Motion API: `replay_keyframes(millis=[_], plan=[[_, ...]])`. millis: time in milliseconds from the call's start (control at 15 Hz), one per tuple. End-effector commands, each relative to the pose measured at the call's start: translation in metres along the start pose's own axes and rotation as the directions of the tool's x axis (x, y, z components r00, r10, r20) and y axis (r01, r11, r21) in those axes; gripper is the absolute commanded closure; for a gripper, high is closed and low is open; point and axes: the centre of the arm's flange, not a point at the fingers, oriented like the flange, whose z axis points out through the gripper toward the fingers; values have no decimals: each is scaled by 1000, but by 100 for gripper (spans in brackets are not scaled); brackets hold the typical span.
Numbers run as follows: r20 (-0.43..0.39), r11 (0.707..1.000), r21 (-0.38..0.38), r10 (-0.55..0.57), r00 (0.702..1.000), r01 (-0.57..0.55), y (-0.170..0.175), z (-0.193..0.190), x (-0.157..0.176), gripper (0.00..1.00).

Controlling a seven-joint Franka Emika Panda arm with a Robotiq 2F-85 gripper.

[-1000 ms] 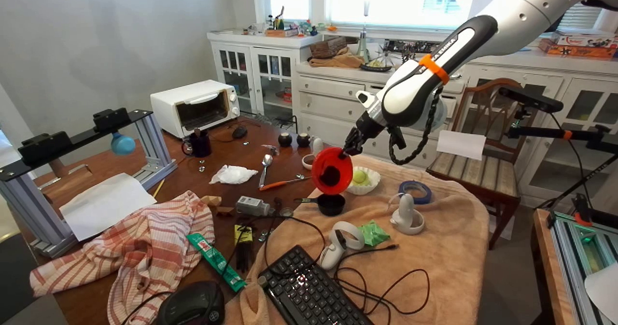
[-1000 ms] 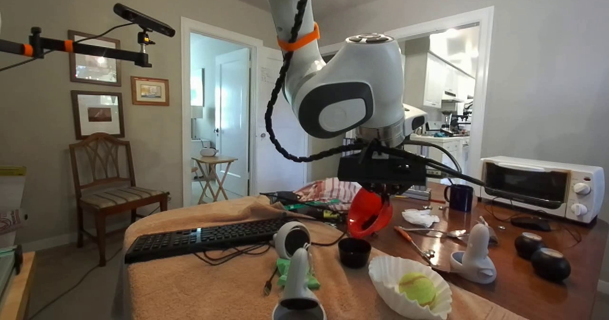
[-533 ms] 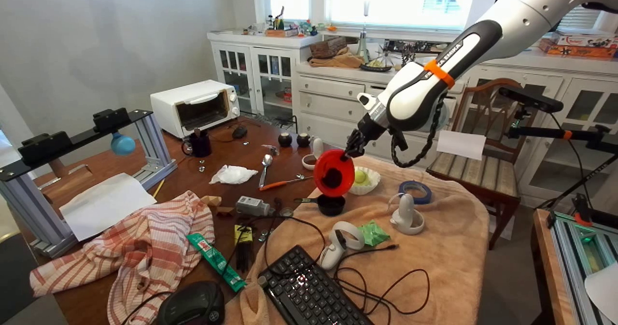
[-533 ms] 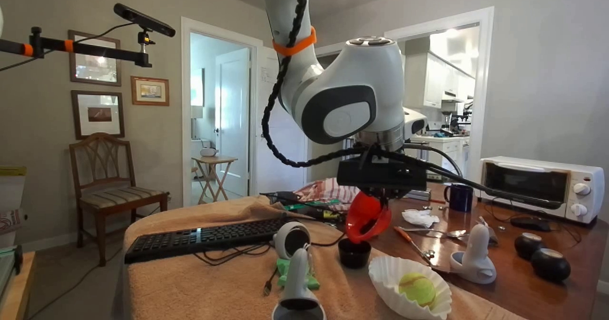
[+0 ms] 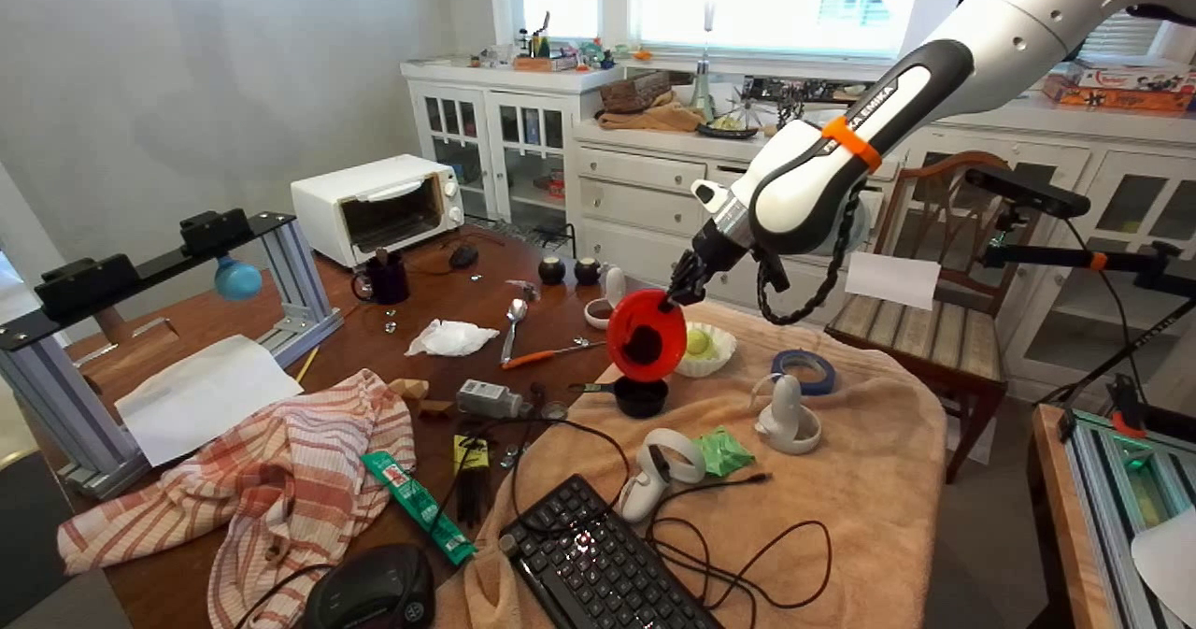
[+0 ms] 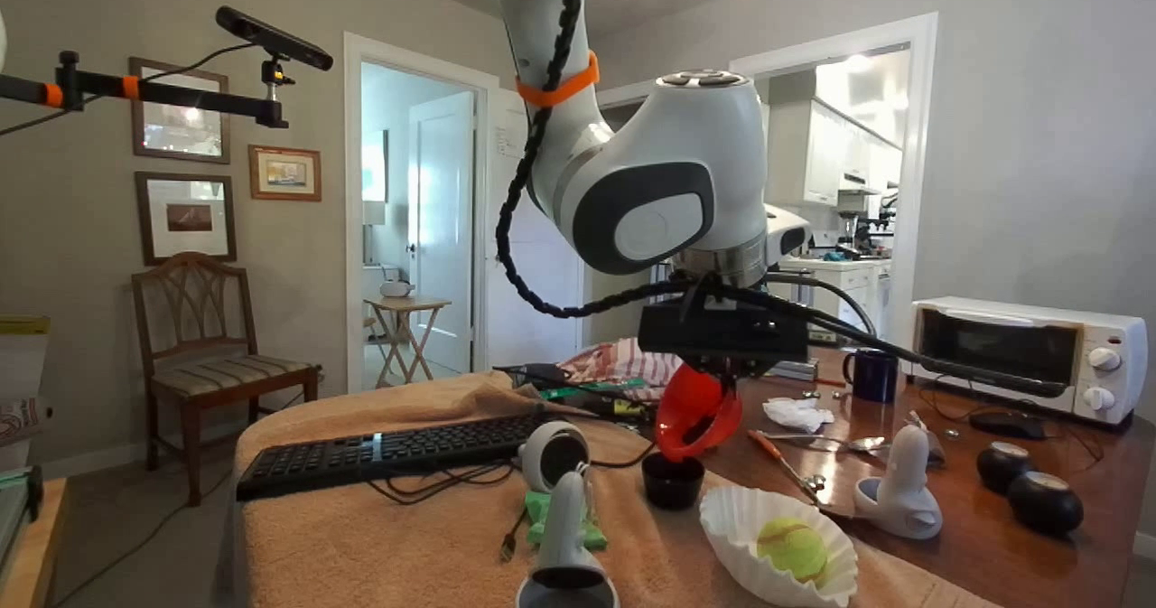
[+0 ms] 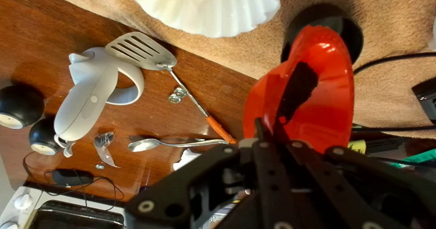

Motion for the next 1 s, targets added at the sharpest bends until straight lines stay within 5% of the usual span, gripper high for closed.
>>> replay_keyframes(millis=[0,933], plan=[[3,1000,-9,-6,1000,6,0,1,2,99],[-17,996,-16,-88,996,87,0,4,13,99]])
